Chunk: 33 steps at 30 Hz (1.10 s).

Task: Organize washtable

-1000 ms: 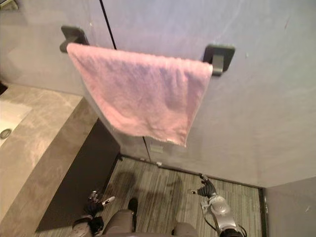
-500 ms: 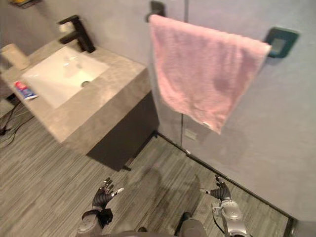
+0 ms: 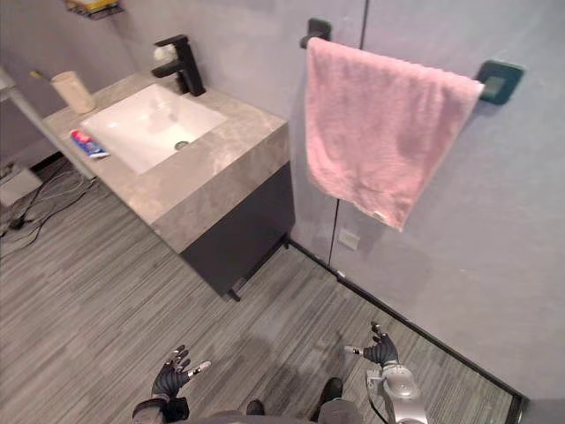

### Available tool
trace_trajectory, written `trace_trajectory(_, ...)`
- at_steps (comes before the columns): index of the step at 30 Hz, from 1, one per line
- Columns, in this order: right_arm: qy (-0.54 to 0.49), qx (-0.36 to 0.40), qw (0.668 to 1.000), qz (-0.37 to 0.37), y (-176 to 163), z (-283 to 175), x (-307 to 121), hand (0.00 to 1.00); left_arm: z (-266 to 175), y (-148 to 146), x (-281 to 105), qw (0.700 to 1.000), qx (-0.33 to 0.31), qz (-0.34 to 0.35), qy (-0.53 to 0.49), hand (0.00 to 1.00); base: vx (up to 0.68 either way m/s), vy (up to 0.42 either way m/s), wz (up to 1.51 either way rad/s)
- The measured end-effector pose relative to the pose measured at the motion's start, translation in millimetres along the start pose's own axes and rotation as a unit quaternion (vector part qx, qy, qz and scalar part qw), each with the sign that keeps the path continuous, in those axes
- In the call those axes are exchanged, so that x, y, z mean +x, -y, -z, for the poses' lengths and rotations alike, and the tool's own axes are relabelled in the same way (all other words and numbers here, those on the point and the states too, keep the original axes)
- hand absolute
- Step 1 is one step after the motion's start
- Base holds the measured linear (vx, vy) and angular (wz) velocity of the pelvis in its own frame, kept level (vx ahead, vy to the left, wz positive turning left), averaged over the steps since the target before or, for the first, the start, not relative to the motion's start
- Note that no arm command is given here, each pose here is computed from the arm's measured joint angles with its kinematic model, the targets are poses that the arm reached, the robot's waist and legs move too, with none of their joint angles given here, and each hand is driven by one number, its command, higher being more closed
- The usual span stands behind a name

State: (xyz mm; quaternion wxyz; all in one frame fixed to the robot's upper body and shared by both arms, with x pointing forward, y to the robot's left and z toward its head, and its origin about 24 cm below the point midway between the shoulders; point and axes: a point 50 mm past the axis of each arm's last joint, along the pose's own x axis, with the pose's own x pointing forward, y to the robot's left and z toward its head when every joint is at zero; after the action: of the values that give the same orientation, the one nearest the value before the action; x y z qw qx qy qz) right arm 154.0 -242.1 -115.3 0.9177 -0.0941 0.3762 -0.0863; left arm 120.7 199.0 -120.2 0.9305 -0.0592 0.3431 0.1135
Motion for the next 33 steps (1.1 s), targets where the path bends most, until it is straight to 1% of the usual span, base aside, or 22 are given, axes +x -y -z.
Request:
trace_trajectory(3, -0.021, -0.011, 1.0, 0.01, 6.3, 9.2, -1.6, 0.0, -0.2, -3.3, -1.3, 1.0, -0.006, -0.007, 0.002, 0.0, -0.07, 0.151, 1.37)
trace_trajectory(7, -0.018, -0.015, 1.0, 0.018, 12.3, 6.6, -0.3, 0.0, 0.5, -15.8, -4.5, 0.999, -0.026, -0.038, 0.005, 0.0, -0.03, 0.311, 1.06)
trace_trajectory(10, -0.035, -0.005, 0.999, 0.007, 3.9, 14.6, -1.5, 0.0, -4.8, -26.9, -6.0, 0.997, -0.041, -0.065, 0.019, 0.0, -0.02, 0.346, 0.79)
trace_trajectory(15, -0.05, 0.0, 0.999, -0.011, -9.1, 18.6, -0.7, 0.0, 6.2, -30.9, -13.2, 0.997, -0.041, -0.07, 0.001, 0.0, 0.05, 0.342, 0.52)
trace_trajectory(18, -0.049, -0.005, 0.998, -0.031, -22.0, 18.1, -1.0, 0.0, -2.0, -36.1, -13.4, 0.997, -0.028, -0.069, 0.015, 0.0, 0.11, 0.245, 0.74)
trace_trajectory(20, -0.042, 0.008, 0.999, -0.034, -27.8, 15.1, -1.3, 0.0, -4.7, -38.3, -14.5, 0.997, -0.018, -0.067, 0.017, 0.0, 0.18, 0.107, 0.95)
trace_trajectory(25, -0.042, 0.022, 0.998, -0.03, -26.8, 18.0, -4.0, 0.0, -5.7, -23.9, -9.9, 0.999, -0.006, -0.037, 0.014, 0.0, 0.24, 0.056, 0.77)
trace_trajectory(29, -0.059, 0.035, 0.997, -0.03, -29.8, 31.2, -11.4, 0.0, -15.5, -21.4, -3.9, 0.999, -0.002, -0.03, 0.028, 0.0, 0.36, -0.014, 0.74)
trace_trajectory(33, -0.048, 0.06, 0.997, -0.025, -32.8, 37.1, -24.0, 0.0, -18.7, -18.4, -2.1, 0.999, -0.003, -0.026, 0.033, 0.0, 0.52, -0.11, 0.66)
